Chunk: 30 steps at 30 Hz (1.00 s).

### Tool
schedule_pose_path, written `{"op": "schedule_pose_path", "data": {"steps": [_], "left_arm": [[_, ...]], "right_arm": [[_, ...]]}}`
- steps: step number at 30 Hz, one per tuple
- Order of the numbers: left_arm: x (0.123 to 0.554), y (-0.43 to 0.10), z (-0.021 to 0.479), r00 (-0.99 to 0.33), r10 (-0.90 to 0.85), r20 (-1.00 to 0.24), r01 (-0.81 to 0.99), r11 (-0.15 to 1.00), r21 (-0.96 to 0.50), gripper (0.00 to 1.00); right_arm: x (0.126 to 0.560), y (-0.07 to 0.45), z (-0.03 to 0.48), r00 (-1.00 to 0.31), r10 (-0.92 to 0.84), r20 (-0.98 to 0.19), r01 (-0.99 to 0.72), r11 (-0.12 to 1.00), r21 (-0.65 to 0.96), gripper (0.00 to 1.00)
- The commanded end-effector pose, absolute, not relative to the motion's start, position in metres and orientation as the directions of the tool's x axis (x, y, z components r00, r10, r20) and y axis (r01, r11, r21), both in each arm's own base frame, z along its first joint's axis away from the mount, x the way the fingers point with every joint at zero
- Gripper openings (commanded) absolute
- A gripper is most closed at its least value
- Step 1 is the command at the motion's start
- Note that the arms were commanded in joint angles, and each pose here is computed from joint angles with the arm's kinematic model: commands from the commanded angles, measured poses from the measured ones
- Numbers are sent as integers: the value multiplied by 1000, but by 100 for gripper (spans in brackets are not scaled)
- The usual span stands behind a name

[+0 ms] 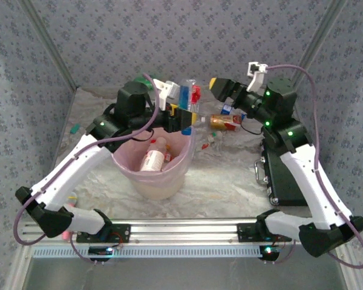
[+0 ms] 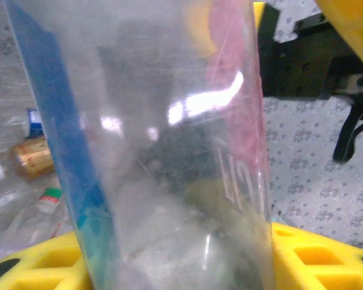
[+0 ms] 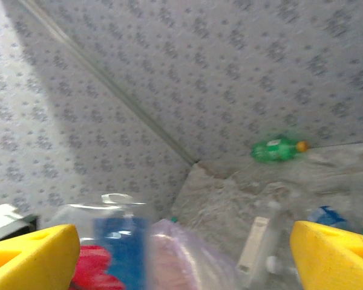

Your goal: Put the plastic bottles in the bin

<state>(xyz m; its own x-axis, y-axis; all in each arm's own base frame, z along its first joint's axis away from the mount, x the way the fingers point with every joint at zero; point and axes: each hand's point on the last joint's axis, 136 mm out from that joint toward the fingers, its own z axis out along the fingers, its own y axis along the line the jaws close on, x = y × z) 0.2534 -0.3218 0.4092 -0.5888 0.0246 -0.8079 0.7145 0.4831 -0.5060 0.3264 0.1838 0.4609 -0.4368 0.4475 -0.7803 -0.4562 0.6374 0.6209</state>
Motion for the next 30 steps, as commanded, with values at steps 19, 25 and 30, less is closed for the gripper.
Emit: {"op": "schedule_pose_path", "data": {"steps": [19, 25, 30], "left_arm": [[213, -189, 303, -833, 242, -498, 400, 885, -240, 0], [218, -178, 267, -863, 290, -413, 375, 917, -140, 0], [223, -181, 243, -876, 317, -364, 379, 918, -113, 0]], "right_arm": [[342, 127, 358, -519, 373, -769, -211, 816, 538, 91], [343, 124, 344, -540, 363, -760, -190, 827, 530, 91], [344, 120, 341, -540, 352, -764, -183, 837, 516, 91]]}}
